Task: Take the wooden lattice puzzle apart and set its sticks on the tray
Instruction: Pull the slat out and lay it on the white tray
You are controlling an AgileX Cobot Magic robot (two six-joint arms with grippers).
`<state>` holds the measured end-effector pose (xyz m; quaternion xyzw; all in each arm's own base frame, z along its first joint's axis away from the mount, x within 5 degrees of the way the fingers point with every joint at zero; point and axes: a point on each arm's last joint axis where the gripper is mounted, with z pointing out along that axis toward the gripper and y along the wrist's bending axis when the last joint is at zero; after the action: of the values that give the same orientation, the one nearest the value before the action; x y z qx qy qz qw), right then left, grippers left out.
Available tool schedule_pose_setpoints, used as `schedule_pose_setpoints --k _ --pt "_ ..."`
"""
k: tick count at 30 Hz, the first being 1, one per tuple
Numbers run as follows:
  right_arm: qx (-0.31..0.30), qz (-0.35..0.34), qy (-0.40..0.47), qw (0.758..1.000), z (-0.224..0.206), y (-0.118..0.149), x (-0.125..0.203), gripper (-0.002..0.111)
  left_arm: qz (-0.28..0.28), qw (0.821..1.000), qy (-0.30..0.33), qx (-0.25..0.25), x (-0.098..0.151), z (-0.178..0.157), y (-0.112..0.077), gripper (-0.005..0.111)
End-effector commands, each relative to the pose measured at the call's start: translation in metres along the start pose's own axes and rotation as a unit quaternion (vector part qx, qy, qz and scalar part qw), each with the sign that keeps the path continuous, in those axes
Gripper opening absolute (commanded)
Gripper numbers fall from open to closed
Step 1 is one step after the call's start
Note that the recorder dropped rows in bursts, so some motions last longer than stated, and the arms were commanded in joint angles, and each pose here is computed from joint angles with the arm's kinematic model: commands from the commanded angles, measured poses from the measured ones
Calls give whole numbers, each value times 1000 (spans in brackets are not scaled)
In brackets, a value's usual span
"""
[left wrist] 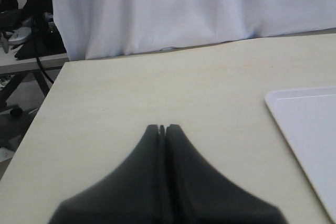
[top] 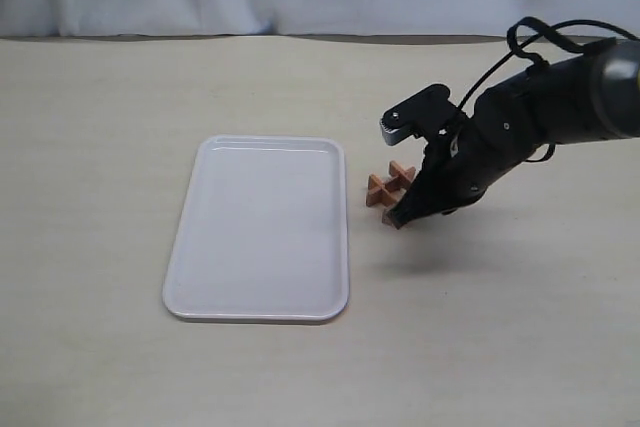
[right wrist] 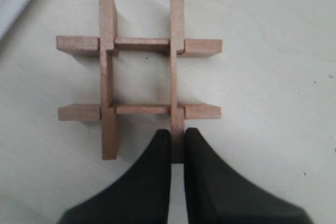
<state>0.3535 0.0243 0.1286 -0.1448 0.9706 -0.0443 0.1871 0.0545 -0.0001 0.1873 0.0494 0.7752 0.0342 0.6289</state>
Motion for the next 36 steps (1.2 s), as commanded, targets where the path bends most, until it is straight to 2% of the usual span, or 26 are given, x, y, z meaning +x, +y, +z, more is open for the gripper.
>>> schedule_pose_setpoints --k 1,6,11,16,22,25,32,36 --pt "7 -8 -13 1000 -28 -4 -4 4 1 1000 -6 2 0 0 0 0" --pt "13 5 -38 999 -71 -8 -6 4 1 1000 -6 2 0 0 0 0" --pt "-29 73 -97 992 -116 -1 -10 4 1 1000 -6 2 0 0 0 0" --pt "-74 20 -126 989 -129 35 -21 4 1 1000 -6 2 0 0 0 0" --pt "-106 -30 -120 987 -110 80 -56 4 1 1000 -6 1 0 0 0 0" --pt "-117 -32 -107 987 -87 98 -75 4 1 1000 -6 1 0 0 0 0" --pt "-125 -23 -59 990 -21 117 -91 5 1 1000 -6 1 0 0 0 0" --pt "-124 -23 -51 991 1 121 -93 5 1 1000 -10 0 -1 0 0 0"
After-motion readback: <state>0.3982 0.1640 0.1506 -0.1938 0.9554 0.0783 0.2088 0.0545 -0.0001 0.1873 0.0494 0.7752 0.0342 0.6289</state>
